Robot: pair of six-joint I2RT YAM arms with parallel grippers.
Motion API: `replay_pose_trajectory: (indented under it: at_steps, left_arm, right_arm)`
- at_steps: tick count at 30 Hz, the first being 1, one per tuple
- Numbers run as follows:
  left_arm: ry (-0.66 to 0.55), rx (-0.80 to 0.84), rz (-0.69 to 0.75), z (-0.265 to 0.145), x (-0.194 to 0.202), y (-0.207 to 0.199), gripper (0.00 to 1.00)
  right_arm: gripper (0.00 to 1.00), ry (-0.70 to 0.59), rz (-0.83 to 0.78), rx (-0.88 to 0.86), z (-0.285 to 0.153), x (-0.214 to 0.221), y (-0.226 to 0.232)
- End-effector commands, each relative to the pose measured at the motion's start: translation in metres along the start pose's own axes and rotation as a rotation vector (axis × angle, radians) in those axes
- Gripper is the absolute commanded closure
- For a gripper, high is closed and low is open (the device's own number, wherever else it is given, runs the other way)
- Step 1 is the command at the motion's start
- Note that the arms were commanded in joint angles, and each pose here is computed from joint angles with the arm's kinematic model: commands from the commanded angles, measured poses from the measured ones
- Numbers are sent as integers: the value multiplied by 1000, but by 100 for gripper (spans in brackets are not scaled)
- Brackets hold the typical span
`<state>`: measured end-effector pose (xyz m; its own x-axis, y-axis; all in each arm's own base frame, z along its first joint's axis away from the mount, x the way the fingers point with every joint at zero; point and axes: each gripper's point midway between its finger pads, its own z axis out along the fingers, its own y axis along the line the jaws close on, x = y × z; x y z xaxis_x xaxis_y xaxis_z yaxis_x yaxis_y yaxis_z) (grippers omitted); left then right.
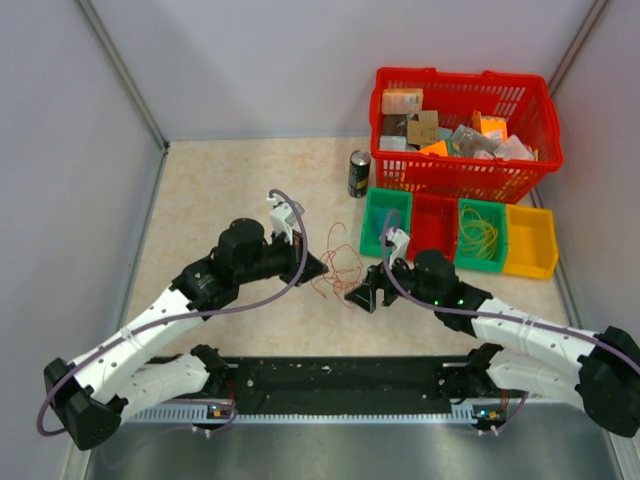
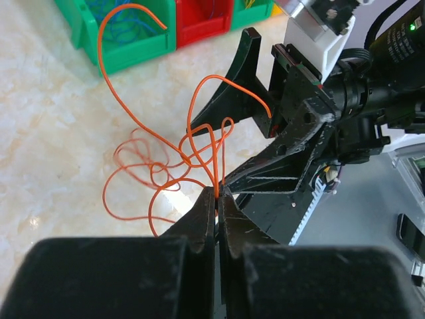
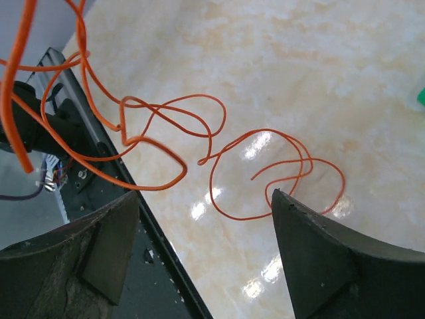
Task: Untangle the cables
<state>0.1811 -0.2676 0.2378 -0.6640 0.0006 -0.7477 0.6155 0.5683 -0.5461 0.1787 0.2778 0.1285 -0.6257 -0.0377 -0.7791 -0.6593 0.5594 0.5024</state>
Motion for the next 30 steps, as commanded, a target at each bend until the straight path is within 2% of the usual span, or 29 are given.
replay_pose_trajectory:
  at_steps: [1, 6, 11, 16, 17, 20, 21, 22, 23, 26, 30]
  left_arm:
    - [-76, 66, 51, -14, -27, -24, 100]
    - [-111, 95, 66, -22, -38, -35, 100]
    - [-139, 119, 62, -30, -46, -44, 100]
    - [-177, 129, 67, -37, -55, -50, 100]
    - [-182, 131, 66, -39, -56, -51, 100]
    - [-215, 107, 73, -46, -64, -51, 100]
    - [-231, 78, 77, -49, -67, -47, 100]
    - [-244, 26, 71, -54, -70, -40, 100]
    - [-261, -30, 65, -59, -73, -32, 100]
    - [-346, -216, 61, -80, -85, -4, 100]
    - [-430, -381, 64, -106, -92, 23, 100]
  right_arm:
    - [20, -177, -107, -131, -4, -37, 28]
    - [24, -230, -108, -136, 6, -53, 30]
    - [40, -251, -73, -149, 16, -59, 31]
    - [40, -279, -46, -204, 24, -52, 39]
    - [45, -275, -37, -191, 27, -52, 37]
    - [71, -251, 32, -102, 38, -45, 19]
    - [86, -262, 59, -60, 38, -45, 11]
    - [95, -263, 88, -13, 37, -42, 1]
    - [100, -265, 113, 46, 33, -38, -10]
    - [100, -262, 148, 204, 16, -24, -39]
    - [100, -310, 194, 441, -32, -16, -74]
